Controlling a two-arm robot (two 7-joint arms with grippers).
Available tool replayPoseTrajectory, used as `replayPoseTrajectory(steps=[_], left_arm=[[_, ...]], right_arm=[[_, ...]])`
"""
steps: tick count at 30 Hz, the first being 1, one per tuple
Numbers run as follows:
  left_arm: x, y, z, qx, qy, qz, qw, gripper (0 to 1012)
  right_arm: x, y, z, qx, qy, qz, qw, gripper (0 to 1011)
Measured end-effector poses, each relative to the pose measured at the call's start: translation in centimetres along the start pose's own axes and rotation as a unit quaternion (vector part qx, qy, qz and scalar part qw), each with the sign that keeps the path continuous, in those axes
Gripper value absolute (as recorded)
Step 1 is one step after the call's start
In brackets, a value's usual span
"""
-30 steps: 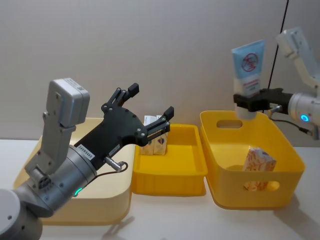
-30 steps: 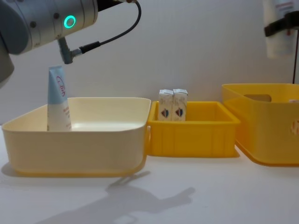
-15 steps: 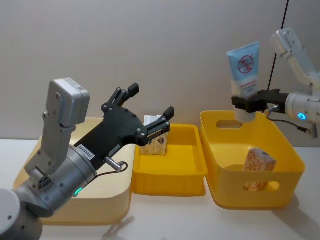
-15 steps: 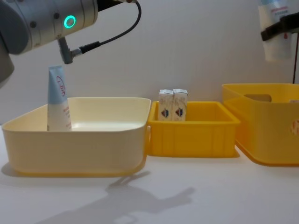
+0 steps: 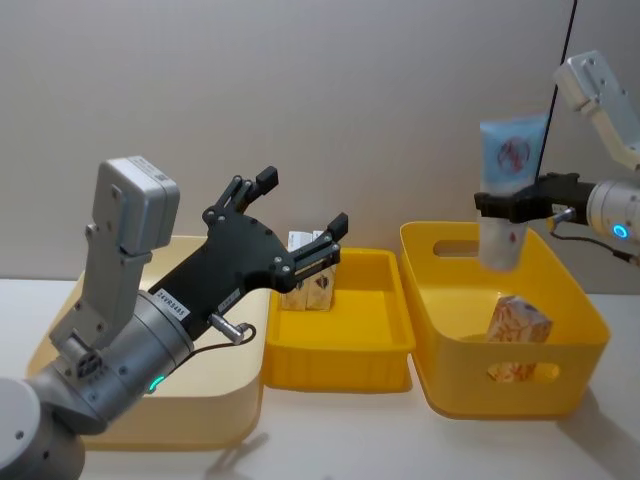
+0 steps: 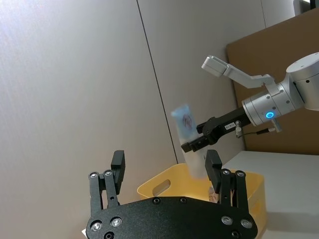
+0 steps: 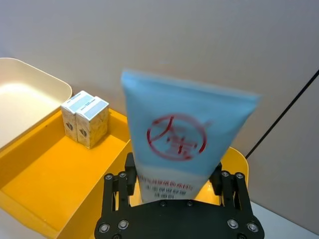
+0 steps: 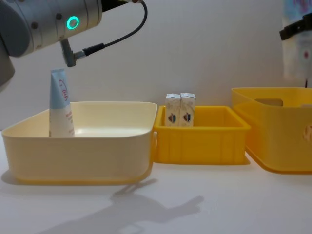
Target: Bimanual collaborative sorting of washing and personal care products
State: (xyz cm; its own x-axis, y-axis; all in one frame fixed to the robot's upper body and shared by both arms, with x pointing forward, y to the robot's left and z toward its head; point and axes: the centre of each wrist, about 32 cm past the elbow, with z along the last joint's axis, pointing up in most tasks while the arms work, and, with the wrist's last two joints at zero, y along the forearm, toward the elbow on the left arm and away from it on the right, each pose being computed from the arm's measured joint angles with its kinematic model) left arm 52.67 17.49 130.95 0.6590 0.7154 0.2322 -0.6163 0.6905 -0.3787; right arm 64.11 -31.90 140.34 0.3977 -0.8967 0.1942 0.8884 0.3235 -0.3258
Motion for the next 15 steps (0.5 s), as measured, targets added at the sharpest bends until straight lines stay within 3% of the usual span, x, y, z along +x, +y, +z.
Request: replayPoseTrajectory(steps=[7, 15], left_arm=[[0.00, 0.00, 0.00, 0.000, 0.000, 0.000, 1.0000, 1003], [0.00, 0.00, 0.00, 0.000, 0.000, 0.000, 1.0000, 1003]], right_arm=[[0.09, -0.20, 0.04, 0.000, -0.003, -0.005, 1.0000, 991], [0.14, -0.33, 0.04, 0.000, -0.005, -0.008, 1.0000, 1001]])
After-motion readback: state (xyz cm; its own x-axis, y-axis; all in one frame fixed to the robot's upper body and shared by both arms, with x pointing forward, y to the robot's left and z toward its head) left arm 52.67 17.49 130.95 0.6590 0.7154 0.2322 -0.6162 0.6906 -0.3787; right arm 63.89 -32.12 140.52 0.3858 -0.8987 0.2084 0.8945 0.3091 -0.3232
